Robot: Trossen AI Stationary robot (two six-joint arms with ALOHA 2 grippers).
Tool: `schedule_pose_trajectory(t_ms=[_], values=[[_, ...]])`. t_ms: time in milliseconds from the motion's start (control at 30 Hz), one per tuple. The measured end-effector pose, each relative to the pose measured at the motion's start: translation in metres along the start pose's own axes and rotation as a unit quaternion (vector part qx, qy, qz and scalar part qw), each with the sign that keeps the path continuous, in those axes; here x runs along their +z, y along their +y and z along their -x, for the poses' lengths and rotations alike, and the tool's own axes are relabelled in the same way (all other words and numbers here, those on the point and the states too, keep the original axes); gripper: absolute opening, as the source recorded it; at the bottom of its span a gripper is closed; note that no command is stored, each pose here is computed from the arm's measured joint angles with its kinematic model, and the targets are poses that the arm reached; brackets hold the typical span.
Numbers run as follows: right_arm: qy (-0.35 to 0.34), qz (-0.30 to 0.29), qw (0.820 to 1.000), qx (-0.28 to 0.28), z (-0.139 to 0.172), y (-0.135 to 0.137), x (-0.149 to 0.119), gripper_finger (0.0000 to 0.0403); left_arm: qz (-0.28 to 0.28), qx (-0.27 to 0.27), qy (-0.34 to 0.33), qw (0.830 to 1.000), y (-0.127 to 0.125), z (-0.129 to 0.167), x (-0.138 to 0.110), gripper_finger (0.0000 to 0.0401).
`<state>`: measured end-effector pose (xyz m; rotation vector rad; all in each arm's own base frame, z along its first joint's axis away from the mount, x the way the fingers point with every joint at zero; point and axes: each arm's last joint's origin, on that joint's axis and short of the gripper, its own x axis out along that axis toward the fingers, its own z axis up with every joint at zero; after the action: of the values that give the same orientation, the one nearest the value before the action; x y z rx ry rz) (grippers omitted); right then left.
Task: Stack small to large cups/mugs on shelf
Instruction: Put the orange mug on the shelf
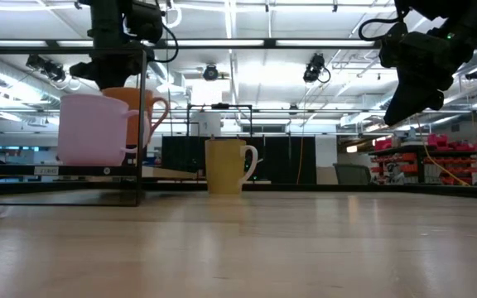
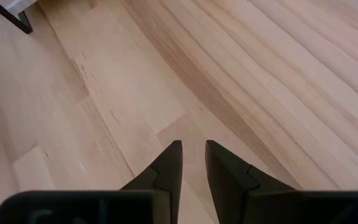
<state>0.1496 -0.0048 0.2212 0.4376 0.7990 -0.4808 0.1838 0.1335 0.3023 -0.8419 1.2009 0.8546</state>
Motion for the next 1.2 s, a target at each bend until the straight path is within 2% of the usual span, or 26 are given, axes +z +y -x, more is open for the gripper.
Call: schedule_pose_trajectory(t_ms=[367, 533, 767, 1200], values=[[0.0, 0.001, 1.0, 0.0, 0.0, 0.0, 0.0, 0.0077, -0.014, 0.013, 0.016, 1.0, 0.008, -0.007, 0.008, 0.0023], [-0.003, 0.001, 1.0, 0.002, 0.0, 0.001, 0.001, 0.0077, -0.049, 0.017, 0.046, 0.998, 0.004, -0.021, 0.015, 0.0023], [-0.003, 0.001, 1.0, 0.002, 0.0, 0.0, 0.001, 0.0077, -0.077, 0.011, 0.041, 0.996, 0.003, -0.024, 0.018, 0.0023], [-0.003, 0.001, 1.0, 0.002, 0.0, 0.001, 0.001, 0.0077, -0.08, 0.002, 0.081, 0.993, -0.002, -0.047, 0.03, 0.0023]])
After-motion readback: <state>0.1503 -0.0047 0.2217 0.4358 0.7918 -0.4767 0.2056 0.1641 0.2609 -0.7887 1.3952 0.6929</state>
